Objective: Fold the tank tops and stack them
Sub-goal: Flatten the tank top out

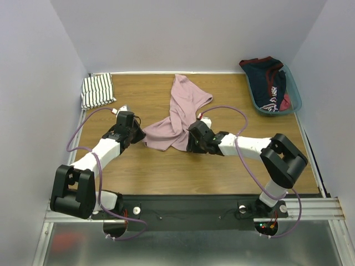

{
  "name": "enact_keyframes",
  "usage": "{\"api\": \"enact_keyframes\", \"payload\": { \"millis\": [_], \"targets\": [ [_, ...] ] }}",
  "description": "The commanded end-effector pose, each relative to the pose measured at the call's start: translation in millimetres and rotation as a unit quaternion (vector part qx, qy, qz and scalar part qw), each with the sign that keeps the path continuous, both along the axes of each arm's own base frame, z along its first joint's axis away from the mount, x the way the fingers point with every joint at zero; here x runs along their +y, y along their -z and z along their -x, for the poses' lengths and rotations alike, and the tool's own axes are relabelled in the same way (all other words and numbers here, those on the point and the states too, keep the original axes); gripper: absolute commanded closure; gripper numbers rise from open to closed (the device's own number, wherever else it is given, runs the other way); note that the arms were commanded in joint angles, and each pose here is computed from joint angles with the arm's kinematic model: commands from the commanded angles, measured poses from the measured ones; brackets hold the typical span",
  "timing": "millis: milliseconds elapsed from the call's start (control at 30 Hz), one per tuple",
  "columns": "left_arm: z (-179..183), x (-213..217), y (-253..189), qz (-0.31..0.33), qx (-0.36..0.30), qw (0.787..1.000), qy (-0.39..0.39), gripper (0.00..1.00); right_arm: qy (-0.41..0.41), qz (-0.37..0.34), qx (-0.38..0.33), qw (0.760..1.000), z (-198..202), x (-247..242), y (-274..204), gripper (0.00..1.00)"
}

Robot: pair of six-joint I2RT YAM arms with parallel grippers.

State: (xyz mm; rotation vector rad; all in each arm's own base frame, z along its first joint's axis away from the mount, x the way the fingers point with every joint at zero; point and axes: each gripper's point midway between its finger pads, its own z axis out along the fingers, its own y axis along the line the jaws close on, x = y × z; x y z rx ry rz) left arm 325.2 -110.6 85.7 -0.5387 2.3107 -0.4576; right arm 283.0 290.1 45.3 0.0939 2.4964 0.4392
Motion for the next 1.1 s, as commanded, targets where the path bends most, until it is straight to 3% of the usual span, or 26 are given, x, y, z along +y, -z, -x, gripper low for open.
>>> {"api": "enact_keyframes", "payload": {
  "millis": [0, 733, 800, 900, 1067],
  "targets": [
    [-4, 0, -11, 0.004, -0.020, 1.000, 0.001, 1.00, 0.009, -0.010, -0.024, 1.000, -15, 13, -9, 0.50],
    [-4, -7, -11, 0.020, -0.022, 0.999, 0.016, 1.00, 0.003, 0.001, -0.016, 1.000, -18, 27, 7, 0.51],
    [-5, -9, -12, 0.024, -0.023, 0.999, 0.018, 1.00, 0.006, 0.006, -0.015, 1.000, -18, 26, 10, 0.59],
    [-7, -9, -15, 0.023, -0.027, 0.999, 0.017, 1.00, 0.014, 0.010, -0.016, 1.000, -15, 18, 11, 0.88],
    [-8, -12, -25, 0.031, -0.034, 0.999, 0.021, 1.00, 0.022, -0.002, -0.042, 0.999, -14, 7, -14, 1.00]
  ]
}}
